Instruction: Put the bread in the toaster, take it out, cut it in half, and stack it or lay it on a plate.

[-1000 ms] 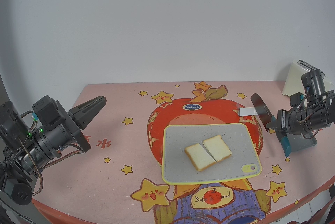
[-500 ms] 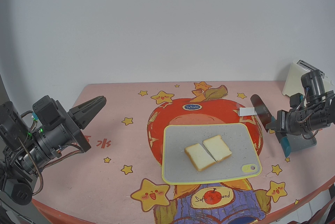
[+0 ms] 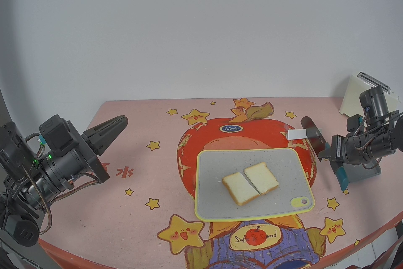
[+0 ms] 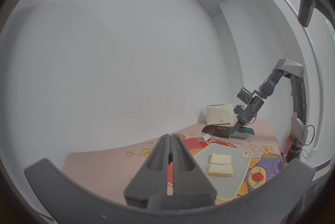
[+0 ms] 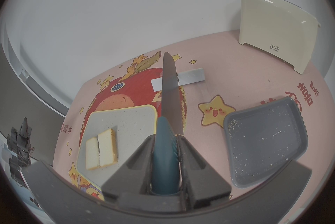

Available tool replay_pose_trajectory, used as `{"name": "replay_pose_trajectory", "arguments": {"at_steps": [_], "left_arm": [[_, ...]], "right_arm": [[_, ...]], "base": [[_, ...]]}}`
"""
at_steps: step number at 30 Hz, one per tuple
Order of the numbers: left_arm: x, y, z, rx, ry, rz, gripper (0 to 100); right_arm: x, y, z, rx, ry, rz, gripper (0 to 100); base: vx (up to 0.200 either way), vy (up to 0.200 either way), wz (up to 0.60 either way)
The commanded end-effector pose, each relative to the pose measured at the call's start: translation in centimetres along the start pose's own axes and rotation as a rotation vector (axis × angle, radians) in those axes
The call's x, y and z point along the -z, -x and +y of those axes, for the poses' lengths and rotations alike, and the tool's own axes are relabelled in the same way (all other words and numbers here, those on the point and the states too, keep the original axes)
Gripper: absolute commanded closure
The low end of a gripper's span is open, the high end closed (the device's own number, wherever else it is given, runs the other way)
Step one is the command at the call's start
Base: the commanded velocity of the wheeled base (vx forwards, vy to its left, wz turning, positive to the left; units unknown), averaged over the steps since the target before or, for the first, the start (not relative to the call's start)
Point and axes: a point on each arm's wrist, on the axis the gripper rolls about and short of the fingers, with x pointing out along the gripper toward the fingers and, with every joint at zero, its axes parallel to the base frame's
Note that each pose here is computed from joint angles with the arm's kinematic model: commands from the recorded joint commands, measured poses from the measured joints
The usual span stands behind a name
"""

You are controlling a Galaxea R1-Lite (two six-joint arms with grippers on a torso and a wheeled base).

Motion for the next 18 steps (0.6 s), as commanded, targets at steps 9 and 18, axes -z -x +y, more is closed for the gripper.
{"name": "replay_pose_trajectory", "arguments": {"at_steps": [9,18], "left_arm": [[0.07,0.01,-0.01,0.0,-0.015,0.003,100],[0.04,0.03,-0.02,0.002,-0.017,0.002,100]], "right_arm": [[0.11,-0.27,-0.04,0.004,-0.001,0.011,100],[0.2,-0.74,-0.04,0.012,0.0,0.024,100]], "base": [[0.0,0.0,0.0],[0.0,0.0,0.0]]}}
